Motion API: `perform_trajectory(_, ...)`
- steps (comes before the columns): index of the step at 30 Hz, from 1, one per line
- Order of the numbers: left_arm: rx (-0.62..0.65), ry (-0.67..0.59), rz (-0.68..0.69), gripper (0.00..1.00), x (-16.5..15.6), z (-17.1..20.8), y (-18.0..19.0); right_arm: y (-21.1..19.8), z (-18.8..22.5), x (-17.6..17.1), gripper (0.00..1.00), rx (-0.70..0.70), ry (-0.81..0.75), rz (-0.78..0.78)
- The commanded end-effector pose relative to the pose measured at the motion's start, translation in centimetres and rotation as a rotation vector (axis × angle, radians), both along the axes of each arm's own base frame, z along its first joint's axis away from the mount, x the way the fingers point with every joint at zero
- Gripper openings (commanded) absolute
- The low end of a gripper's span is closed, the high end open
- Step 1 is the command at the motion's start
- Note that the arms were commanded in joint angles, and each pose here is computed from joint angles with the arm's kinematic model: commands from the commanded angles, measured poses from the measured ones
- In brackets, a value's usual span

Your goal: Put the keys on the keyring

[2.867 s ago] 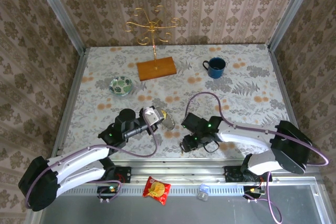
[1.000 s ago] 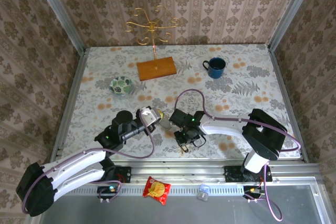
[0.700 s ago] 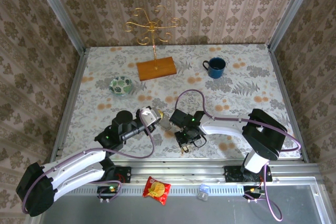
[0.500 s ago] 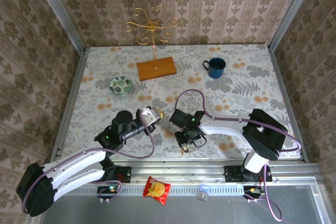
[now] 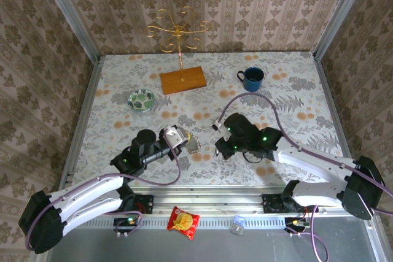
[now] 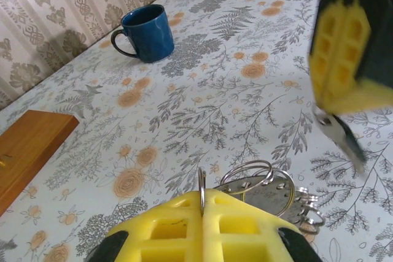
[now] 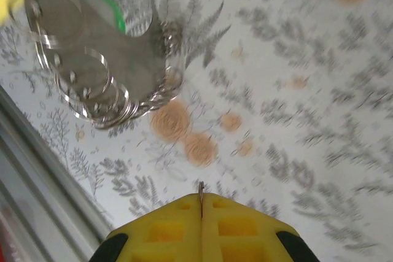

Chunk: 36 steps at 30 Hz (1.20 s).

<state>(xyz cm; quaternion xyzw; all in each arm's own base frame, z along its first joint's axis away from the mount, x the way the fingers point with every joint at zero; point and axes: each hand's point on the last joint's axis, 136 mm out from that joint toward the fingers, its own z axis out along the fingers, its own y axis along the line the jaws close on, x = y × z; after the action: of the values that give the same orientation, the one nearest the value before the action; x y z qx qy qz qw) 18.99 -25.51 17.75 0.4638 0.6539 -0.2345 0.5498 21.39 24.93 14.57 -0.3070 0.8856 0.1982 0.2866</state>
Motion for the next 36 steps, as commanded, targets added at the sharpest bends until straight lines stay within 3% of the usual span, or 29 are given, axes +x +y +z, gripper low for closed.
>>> perform_trajectory(1, -0.063, 0.018, -0.033, 0.00, -0.2, 2.5, -0.9, 0.8, 3.5, 1.2, 0.00, 0.042, -0.162, 0.156)
perform_trajectory(13, -0.075, 0.159, -0.139, 0.00, -1.8, 2.6, -2.6, 3.0, 6.4, 0.1, 0.00, 0.124, -0.248, 0.418)
perform_trajectory(36, -0.060, 0.206, -0.176, 0.00, -2.0, 2.2, -4.0, 5.7, 5.7, 0.4, 0.00, 0.054, -0.316, 0.517)
